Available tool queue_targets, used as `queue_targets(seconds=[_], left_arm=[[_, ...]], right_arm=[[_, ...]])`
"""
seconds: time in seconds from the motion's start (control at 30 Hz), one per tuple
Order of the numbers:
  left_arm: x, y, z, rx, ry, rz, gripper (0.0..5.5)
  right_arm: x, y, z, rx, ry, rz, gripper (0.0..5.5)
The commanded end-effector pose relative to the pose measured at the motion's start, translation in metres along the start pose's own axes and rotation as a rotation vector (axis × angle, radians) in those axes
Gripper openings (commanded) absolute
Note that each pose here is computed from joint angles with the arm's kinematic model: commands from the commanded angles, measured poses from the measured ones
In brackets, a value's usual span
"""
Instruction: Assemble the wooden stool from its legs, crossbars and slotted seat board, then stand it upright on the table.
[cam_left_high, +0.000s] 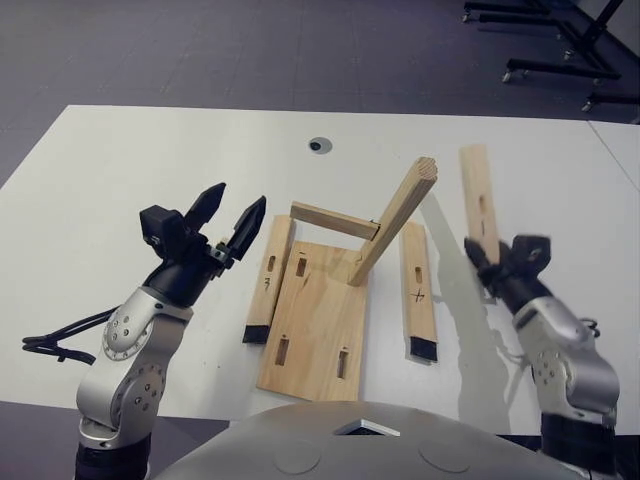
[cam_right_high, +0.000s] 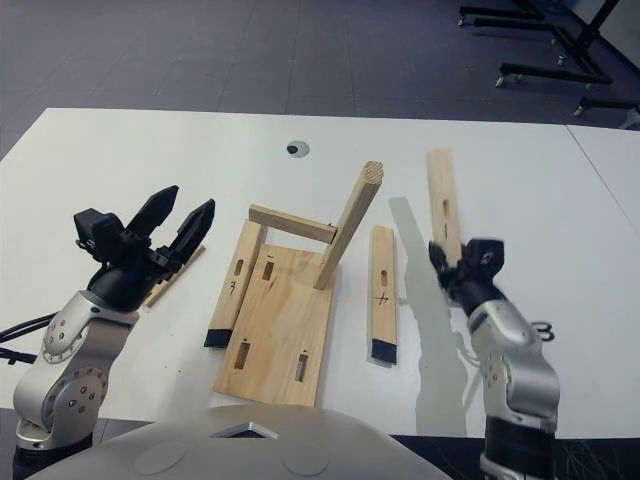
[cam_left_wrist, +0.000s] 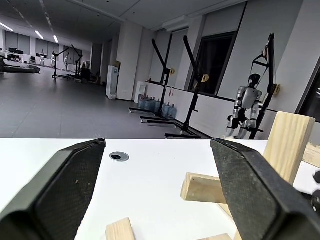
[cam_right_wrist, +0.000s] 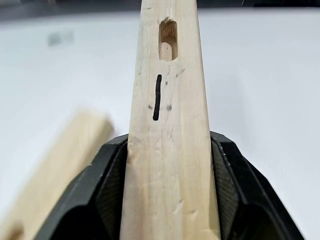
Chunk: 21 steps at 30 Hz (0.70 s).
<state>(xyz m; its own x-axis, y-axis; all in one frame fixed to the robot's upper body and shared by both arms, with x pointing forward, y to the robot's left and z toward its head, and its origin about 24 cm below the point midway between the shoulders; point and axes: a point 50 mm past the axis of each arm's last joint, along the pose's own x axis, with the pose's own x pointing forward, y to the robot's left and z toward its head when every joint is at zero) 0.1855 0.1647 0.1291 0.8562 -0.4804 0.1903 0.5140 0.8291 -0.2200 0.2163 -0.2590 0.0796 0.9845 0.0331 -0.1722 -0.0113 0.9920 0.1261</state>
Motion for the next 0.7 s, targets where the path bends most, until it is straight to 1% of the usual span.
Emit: queue_targets(seconds=[0.03,0.1,0.17,0.27,0.37,0.43,0.5,0.57,0.7], left_arm=[[0.014,0.012,0.020,-0.077,-0.075,-0.043,3.84],[0.025,0.014,0.035,-0.105,-0.115,-0.126,3.84],[0.036,0.010,0.050,-0.151,-0.141,-0.247,3.84],[0.052,0.004,0.074,-0.226,-0.144,-0.459,3.84],[0.064,-0.007,0.096,-0.241,-0.127,-0.661,3.84],[0.068,-0.014,0.107,-0.269,-0.126,-0.760,3.84],[0.073,-0.018,0.111,-0.283,-0.107,-0.827,3.84],[0.078,-0.020,0.112,-0.276,-0.079,-0.867,3.84],[0.085,-0.028,0.110,-0.227,-0.040,-0.914,3.84]], right_arm=[[0.033,0.005,0.074,0.069,-0.299,0.098,2.02],[0.045,0.004,0.100,0.083,-0.378,0.157,2.02],[0.048,0.010,0.124,0.154,-0.464,0.285,2.02],[0.032,0.039,0.158,0.228,-0.569,0.673,2.02],[0.005,0.069,0.182,0.249,-0.622,1.045,2.02],[-0.010,0.086,0.188,0.236,-0.599,1.252,2.02],[-0.018,0.100,0.184,0.210,-0.539,1.393,2.02],[-0.021,0.110,0.179,0.195,-0.486,1.472,2.02],[-0.017,0.119,0.164,0.193,-0.410,1.513,2.02]])
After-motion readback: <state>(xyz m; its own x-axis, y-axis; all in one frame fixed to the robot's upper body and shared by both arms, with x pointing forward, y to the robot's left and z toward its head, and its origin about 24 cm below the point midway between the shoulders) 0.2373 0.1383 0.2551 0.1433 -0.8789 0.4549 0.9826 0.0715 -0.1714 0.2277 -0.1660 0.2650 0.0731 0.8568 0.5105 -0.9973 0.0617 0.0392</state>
